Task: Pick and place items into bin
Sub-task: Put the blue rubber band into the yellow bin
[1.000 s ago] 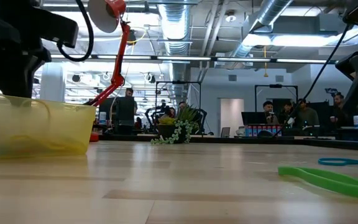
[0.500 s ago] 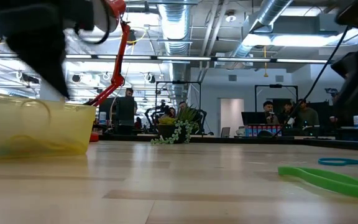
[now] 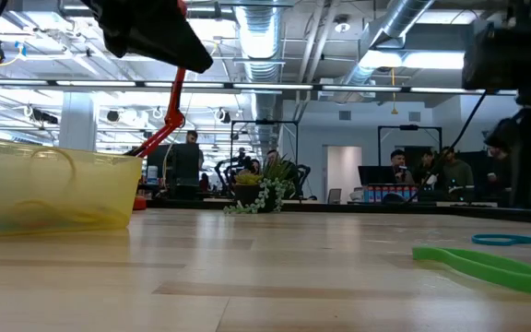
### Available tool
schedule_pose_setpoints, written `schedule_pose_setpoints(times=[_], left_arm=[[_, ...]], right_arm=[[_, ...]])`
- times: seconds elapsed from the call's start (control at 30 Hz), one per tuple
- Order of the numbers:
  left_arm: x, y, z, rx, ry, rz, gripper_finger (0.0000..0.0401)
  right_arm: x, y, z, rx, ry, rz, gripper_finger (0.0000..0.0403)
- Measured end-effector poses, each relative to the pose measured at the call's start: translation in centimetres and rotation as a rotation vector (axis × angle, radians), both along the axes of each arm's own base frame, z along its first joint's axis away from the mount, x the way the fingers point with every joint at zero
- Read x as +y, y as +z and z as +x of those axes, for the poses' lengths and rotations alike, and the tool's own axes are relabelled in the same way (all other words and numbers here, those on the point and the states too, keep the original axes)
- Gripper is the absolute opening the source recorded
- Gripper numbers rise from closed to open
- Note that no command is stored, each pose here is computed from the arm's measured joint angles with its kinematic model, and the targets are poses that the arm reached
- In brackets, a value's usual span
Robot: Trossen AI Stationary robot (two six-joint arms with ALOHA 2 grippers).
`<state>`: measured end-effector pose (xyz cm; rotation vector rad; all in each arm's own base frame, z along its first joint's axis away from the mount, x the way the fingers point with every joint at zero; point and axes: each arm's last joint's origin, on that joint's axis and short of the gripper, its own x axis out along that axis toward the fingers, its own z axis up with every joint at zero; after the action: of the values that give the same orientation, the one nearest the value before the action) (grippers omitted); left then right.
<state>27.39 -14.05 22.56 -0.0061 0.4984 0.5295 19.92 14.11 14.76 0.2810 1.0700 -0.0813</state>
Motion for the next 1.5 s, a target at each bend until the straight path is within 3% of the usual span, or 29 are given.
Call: schedule_pose_setpoints(times=[0.17,0.37,0.9,1.17,1.5], left_arm=[[0.6,0.0,0.3,0.007,0.015,0.009,0.0077],[1.6,0.0,0.8,0.0,0.059,0.0,0.0077],[5.0,0.0,2.0,0.001,0.175,-0.008,0.0077],[6.5,0.0,2.5,0.001,0.225,-0.009,0.0077],[7.2,0.0,2.6,0.002,0.246,-0.01,0.0077]], right_arm=[[-1.8,-0.5,-0.3,0.114,-0.024,-0.091,0.0107],[-2.8,-0.5,0.4,0.147,-0.036,-0.043,0.0107],[-1.4,-0.6,0.5,0.092,0.02,-0.007,0.0107],[-1.2,-2.3,0.7,0.157,0.022,-0.052,0.0107],[-1.9,-2.9,1.5,0.137,0.021,-0.095,0.0107]])
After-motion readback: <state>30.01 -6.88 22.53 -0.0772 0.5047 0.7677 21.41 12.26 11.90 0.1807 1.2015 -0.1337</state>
